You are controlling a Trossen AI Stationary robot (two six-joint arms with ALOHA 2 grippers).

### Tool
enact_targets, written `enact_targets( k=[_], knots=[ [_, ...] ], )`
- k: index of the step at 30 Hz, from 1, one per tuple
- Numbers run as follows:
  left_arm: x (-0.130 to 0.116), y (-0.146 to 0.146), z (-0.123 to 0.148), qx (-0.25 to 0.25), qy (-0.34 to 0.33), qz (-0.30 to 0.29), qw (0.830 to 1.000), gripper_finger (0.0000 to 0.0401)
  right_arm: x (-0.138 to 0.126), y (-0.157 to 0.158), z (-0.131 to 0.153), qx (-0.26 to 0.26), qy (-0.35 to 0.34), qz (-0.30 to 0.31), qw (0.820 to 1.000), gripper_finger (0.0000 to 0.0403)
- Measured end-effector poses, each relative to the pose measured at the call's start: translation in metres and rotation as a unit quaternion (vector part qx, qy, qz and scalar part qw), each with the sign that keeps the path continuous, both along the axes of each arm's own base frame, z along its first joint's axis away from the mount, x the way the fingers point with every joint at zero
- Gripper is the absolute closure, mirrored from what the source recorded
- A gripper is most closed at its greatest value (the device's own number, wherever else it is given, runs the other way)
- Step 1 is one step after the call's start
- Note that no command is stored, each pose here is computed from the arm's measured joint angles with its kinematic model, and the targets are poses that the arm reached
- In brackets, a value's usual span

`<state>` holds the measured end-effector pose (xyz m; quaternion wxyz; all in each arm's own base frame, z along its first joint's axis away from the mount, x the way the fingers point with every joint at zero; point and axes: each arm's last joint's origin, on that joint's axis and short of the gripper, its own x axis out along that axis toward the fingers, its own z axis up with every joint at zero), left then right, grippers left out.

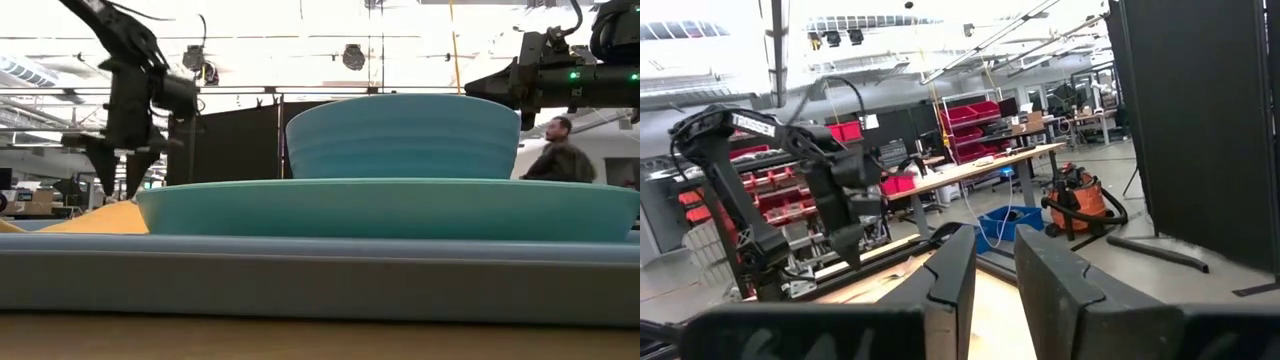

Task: Set up tray
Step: Put the orange fork on the yellow napkin

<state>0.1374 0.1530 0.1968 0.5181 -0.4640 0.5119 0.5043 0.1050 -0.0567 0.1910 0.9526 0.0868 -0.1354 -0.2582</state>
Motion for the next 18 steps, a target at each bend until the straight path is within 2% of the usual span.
enact_targets(
  k=[10,15,18],
  knots=[
    [-0.001,0.018,-0.032,-0.044,0.076,0.015,0.996,0.0229,0.0,0.0,0.0,0.0,0.0,0.002,1.0,0.0339],
    [-0.004,0.023,-0.037,-0.035,0.105,0.021,0.994,0.0229,0.0,0.0,0.0,0.0,0.0,0.002,1.0,0.0339],
    [-0.006,0.028,-0.038,-0.023,0.099,0.03,0.994,0.0229,0.0,0.0,0.0,0.0,0.0,0.002,1.0,0.0339]
  ],
)
